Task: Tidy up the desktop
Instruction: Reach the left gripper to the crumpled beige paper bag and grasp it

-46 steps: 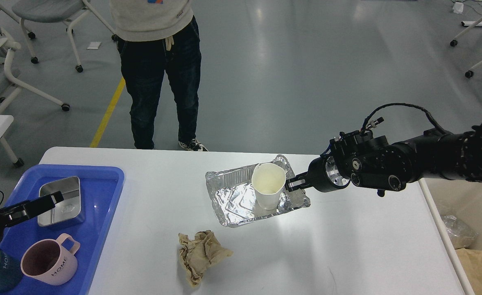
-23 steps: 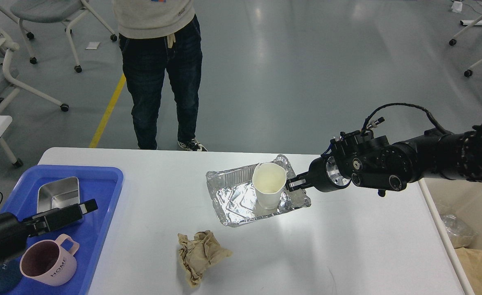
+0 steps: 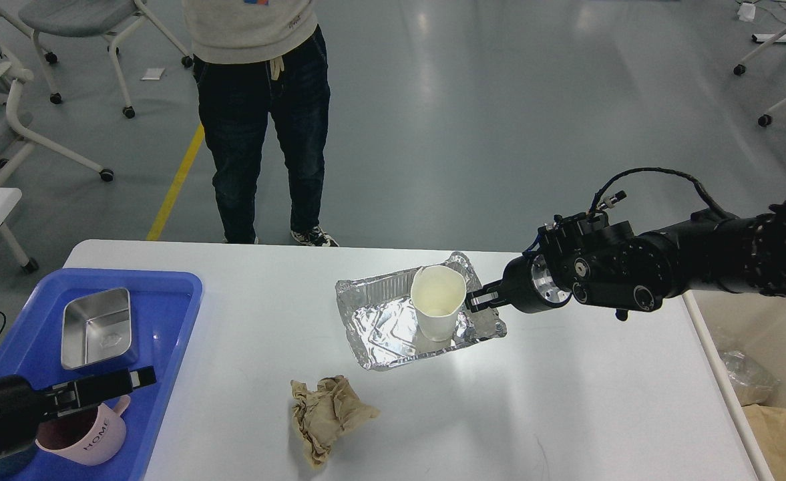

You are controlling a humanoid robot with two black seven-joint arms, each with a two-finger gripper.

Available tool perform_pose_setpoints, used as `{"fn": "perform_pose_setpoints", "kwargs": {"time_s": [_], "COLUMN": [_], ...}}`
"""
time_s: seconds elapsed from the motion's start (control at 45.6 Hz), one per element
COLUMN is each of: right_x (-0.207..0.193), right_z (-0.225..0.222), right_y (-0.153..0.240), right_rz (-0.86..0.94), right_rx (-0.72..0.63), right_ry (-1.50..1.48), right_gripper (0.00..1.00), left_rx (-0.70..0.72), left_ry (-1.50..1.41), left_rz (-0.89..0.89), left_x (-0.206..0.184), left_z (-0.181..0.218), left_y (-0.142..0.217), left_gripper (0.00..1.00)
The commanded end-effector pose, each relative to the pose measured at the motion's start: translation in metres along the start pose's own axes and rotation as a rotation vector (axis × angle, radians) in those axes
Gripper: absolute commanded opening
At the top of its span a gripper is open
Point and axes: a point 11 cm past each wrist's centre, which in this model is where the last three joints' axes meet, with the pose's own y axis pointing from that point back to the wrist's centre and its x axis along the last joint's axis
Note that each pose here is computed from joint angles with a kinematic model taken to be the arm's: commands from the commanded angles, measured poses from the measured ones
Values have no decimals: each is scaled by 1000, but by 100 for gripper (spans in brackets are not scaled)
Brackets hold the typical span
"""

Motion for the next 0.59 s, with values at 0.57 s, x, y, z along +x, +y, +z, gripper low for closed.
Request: {"fn": "perform_pose_setpoints", "kwargs": {"time_s": [0.57], "right_x": [1], "right_z": [-1], "right_y": [0], "right_rz": [7], "right_rx": [4], "right_ry": [0], "right_gripper": [0], "left_rx": [-32], "left_ry": [132], "left_rz": [-82], "left_x": [-55], "left_z": [29], "left_y": [-150], "left_gripper": [96]}}
